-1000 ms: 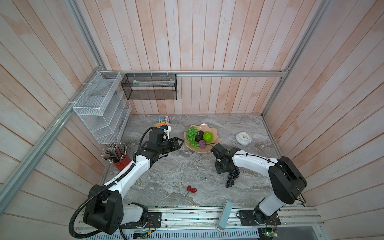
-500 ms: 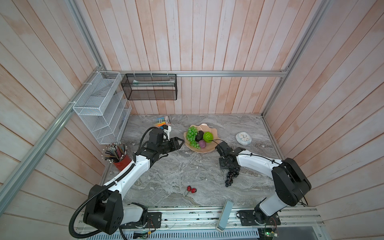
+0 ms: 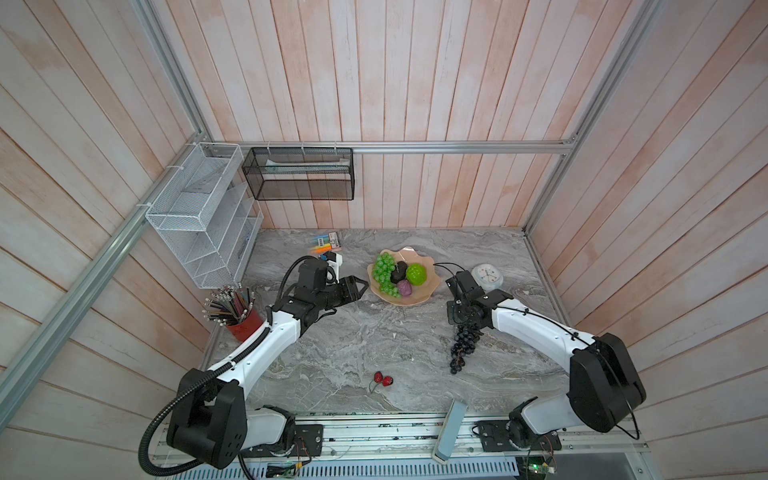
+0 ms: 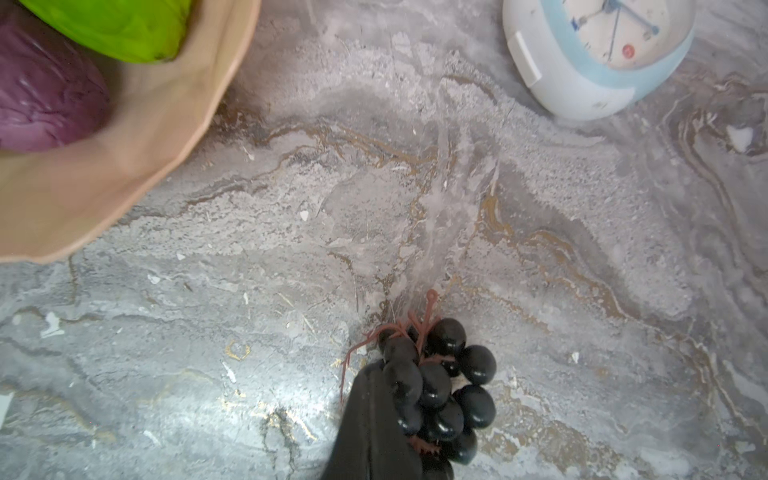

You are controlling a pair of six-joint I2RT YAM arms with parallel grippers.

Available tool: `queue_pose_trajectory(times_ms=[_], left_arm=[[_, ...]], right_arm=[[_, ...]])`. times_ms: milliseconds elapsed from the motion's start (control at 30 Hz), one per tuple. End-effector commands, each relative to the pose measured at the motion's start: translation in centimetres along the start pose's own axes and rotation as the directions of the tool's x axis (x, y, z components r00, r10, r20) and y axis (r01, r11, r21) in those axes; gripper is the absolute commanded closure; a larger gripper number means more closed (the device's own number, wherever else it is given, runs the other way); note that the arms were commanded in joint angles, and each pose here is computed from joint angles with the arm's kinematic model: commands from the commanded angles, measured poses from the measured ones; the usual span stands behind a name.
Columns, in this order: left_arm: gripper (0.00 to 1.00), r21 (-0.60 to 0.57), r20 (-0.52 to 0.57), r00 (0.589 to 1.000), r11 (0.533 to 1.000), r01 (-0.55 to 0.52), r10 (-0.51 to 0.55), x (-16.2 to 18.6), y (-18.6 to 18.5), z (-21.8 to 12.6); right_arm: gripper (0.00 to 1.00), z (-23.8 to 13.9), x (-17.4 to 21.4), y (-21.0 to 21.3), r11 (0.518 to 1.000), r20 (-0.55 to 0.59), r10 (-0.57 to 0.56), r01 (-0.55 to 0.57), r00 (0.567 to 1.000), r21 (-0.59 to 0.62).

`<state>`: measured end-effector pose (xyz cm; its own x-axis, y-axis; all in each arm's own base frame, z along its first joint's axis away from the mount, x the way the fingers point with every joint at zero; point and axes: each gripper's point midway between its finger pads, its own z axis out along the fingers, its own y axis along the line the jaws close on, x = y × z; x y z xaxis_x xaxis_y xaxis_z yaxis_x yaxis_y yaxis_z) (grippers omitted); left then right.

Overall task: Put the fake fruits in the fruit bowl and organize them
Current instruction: 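Close the right gripper on the dark grapes stem and lift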

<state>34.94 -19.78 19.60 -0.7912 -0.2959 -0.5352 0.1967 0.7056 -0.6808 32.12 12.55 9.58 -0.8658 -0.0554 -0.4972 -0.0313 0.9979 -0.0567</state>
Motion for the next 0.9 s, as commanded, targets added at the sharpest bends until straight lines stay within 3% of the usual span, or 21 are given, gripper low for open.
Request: queue_pose_trajectory(times_ms=[0,200,400,700,867], left_arm=[[0.43,0.003,-0.003,1.0,1.0,0.005,-0.005,0.1,0.4,0.4],[0.43,0.001,-0.008,1.0,1.0,0.002,-0.002,0.2,0.5,0.5],[0.43,0.007,-0.018,1.0,1.0,0.013,-0.013,0.5,0.6,0.7],[0.43,-0.002,-0.013,1.0,1.0,0.01,-0.01,0.6,0.7,0.6],[0.43,0.002,-0.014,1.0,1.0,0.012,-0.012,0.5,0.7,0.7]], right_arm=[[0.84,0.1,-0.9,-0.6,0.999,-0.02,-0.035,0.035,0.999,-0.02],[0.59,2.1,-1.4,-2.1,0.995,-0.12,-0.09,0.084,0.989,-0.051],[0.5,4.7,-0.9,-1.3,0.986,-0.234,-0.15,0.129,0.96,-0.106],[0.5,6.4,2.0,-1.2,0.981,-0.342,-0.16,0.112,0.926,-0.157],[0.64,6.5,3.4,-1.5,0.983,-0.369,-0.157,0.107,0.916,-0.152]])
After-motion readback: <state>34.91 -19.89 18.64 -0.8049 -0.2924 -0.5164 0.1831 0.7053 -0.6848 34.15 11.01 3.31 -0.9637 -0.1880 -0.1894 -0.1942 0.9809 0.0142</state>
